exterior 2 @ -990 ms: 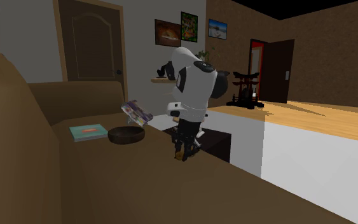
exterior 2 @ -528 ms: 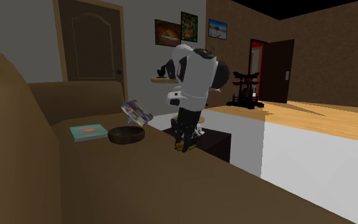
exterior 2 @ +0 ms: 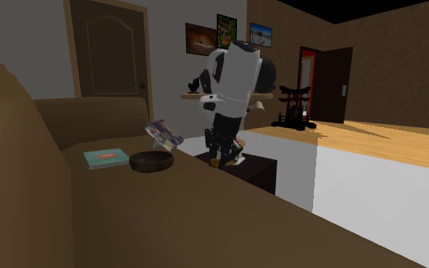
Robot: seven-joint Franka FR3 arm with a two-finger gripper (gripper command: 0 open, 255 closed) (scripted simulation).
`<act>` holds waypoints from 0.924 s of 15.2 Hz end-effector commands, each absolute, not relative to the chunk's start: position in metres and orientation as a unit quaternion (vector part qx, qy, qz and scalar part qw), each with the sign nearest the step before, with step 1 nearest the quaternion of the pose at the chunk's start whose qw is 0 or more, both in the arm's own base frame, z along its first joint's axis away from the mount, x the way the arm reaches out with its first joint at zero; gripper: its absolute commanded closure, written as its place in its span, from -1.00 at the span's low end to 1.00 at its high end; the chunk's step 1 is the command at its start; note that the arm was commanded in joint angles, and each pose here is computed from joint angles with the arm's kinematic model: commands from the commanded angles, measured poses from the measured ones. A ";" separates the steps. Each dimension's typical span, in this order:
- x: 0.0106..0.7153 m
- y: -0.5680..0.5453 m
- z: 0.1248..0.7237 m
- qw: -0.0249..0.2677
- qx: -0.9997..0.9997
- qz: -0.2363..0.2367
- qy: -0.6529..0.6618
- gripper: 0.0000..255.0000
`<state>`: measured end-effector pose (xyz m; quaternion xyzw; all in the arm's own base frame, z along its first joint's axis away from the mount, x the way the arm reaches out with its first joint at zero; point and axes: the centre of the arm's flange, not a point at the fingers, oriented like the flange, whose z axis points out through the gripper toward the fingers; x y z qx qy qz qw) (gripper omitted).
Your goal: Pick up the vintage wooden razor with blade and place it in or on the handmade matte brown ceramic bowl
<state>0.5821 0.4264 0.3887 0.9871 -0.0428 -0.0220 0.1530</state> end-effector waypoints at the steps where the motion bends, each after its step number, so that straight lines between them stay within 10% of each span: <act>1: 0.582 0.426 0.399 0.153 0.987 -0.022 -0.043 1.00; 14: 0.586 0.400 0.458 0.153 0.987 -0.022 -0.043 1.00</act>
